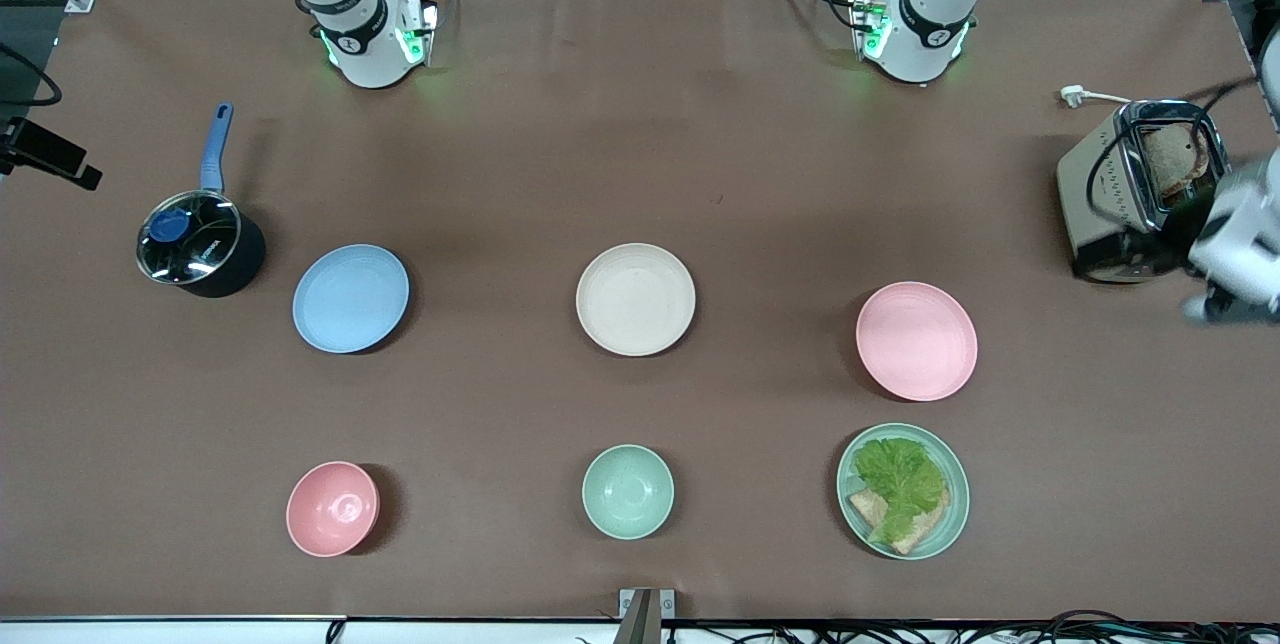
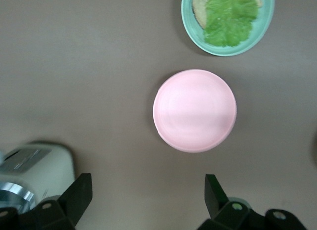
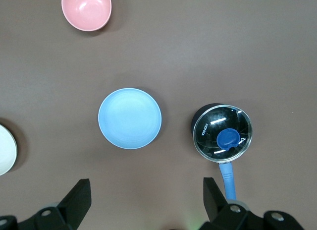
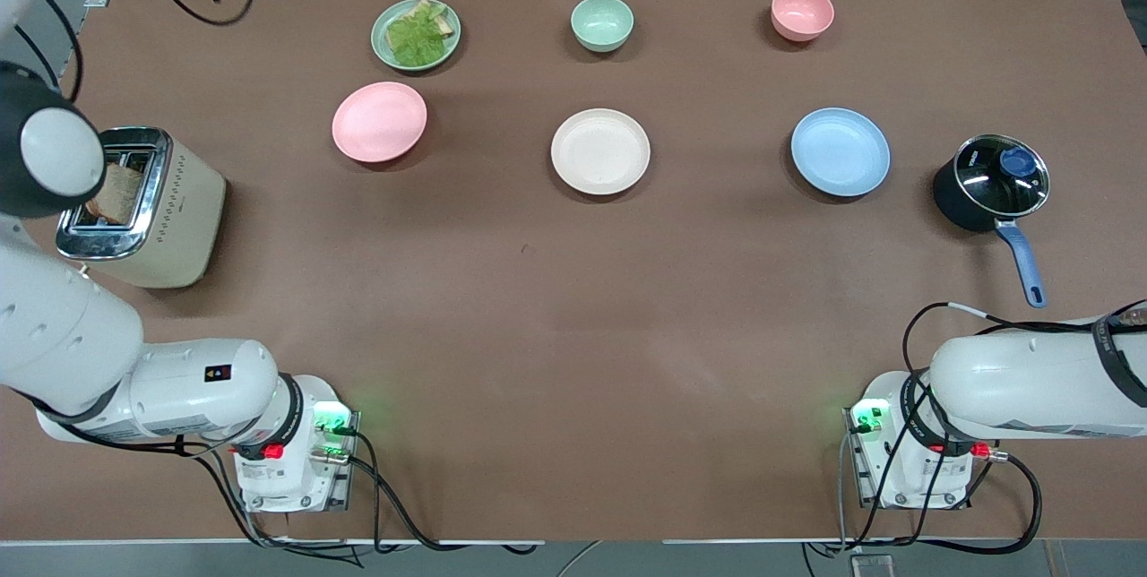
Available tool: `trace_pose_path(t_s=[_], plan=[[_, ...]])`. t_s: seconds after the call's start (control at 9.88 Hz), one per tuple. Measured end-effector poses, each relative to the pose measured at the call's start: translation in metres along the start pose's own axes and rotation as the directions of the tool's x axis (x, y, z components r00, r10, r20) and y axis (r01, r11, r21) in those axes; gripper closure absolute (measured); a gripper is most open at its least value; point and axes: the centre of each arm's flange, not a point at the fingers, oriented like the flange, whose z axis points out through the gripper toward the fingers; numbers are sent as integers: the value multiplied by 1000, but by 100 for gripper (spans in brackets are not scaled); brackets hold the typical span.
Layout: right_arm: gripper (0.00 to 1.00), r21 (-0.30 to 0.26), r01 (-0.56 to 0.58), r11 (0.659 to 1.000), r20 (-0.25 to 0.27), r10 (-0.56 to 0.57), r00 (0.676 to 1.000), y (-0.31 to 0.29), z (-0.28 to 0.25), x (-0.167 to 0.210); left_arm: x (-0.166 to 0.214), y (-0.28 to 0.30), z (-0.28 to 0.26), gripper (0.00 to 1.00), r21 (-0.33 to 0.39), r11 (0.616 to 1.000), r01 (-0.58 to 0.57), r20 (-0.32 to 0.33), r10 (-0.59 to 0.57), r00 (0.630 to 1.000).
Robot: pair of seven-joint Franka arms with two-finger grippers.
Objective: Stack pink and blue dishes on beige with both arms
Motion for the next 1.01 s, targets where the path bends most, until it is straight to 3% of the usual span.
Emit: trace_pose_path(t_s=[0.2, 0.51, 0.71, 0.81, 1.01], plan=[[0, 2, 88, 996, 4, -88, 996, -3, 45, 23, 2, -13, 94, 0, -38, 998, -52, -25, 51, 998], [0, 37, 196, 980, 35, -197, 980, -2, 175, 55, -9, -25, 193, 2, -127, 985, -113, 16, 116, 993], [0, 62, 258, 964, 23, -260, 965, 6, 243, 67, -6, -39, 239, 14, -173, 973, -155, -3, 157, 988], [0, 61, 290, 955, 12, -291, 957, 9, 274, 69, -6, -42, 255, 29, -180, 970, -166, -3, 168, 986], [0, 71, 360, 930, -5, -361, 933, 10, 335, 68, -6, -40, 270, 44, -185, 968, -168, 5, 171, 985]])
